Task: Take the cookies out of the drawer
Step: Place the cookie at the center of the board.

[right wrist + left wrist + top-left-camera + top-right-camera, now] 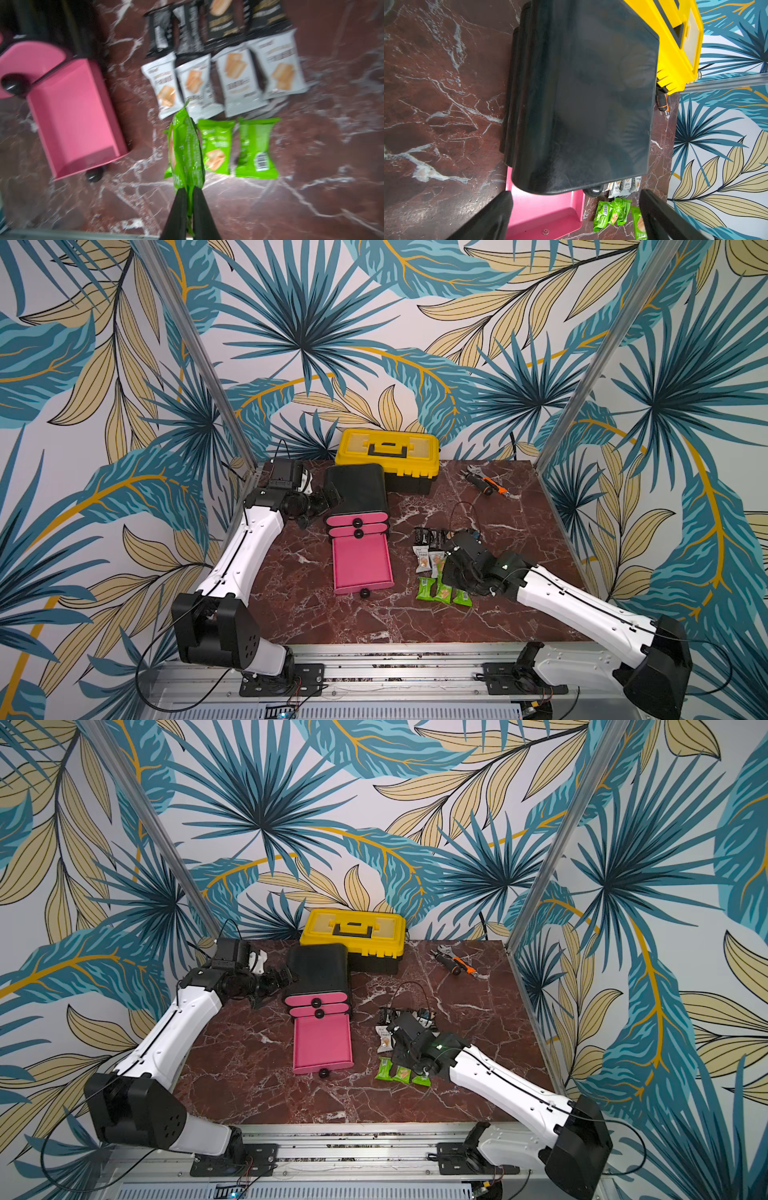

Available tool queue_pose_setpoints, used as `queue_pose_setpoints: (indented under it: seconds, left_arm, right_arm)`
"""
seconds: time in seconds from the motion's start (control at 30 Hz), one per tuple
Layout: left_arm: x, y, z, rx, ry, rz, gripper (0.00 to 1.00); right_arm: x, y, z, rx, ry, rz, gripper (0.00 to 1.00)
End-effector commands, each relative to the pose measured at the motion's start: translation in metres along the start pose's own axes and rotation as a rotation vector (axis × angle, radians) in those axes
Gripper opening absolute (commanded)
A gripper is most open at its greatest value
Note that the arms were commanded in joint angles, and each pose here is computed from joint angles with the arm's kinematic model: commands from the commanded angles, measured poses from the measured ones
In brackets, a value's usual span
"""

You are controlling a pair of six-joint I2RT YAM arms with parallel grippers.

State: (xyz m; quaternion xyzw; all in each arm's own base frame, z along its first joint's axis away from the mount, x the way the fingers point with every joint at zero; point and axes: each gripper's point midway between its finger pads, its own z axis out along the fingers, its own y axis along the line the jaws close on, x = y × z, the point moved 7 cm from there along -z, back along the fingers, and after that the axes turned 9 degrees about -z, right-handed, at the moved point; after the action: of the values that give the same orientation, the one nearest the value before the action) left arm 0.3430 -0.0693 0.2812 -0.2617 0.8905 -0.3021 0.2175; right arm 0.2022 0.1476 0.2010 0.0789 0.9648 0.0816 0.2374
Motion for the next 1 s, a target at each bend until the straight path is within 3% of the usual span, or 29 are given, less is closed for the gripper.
queue_pose_setpoints:
  seconds: [0.0,0.43,0.7,0.77,0.83,0.97]
  left_arm:
    - [0.003,-0.001,-0.005,0.030,-0.016,-0.017,1.00]
    - [0.008,-0.012,-0.003,0.055,-0.022,-0.012,1.00]
    - [0.016,-0.019,0.002,0.046,-0.005,0.015,1.00]
    - [0.016,-0.021,0.001,0.048,-0.007,0.023,1.00]
    - [0.015,-0.023,0.000,0.047,-0.009,0.029,1.00]
    - [0.016,-0.023,-0.003,0.039,-0.011,0.040,1.00]
  right_arm:
    - [0.010,-0.035,0.003,0.135,0.059,-0.071,0.11]
    - [0.030,-0.075,0.033,0.265,0.118,-0.017,0.12]
    - [0.046,-0.085,0.044,0.221,0.091,0.083,0.22]
    - [0.047,-0.089,0.043,0.231,0.068,0.104,0.33]
    - [0.046,-0.092,0.039,0.242,0.042,0.127,0.53]
    - [0.039,-0.095,0.031,0.274,-0.002,0.156,0.63]
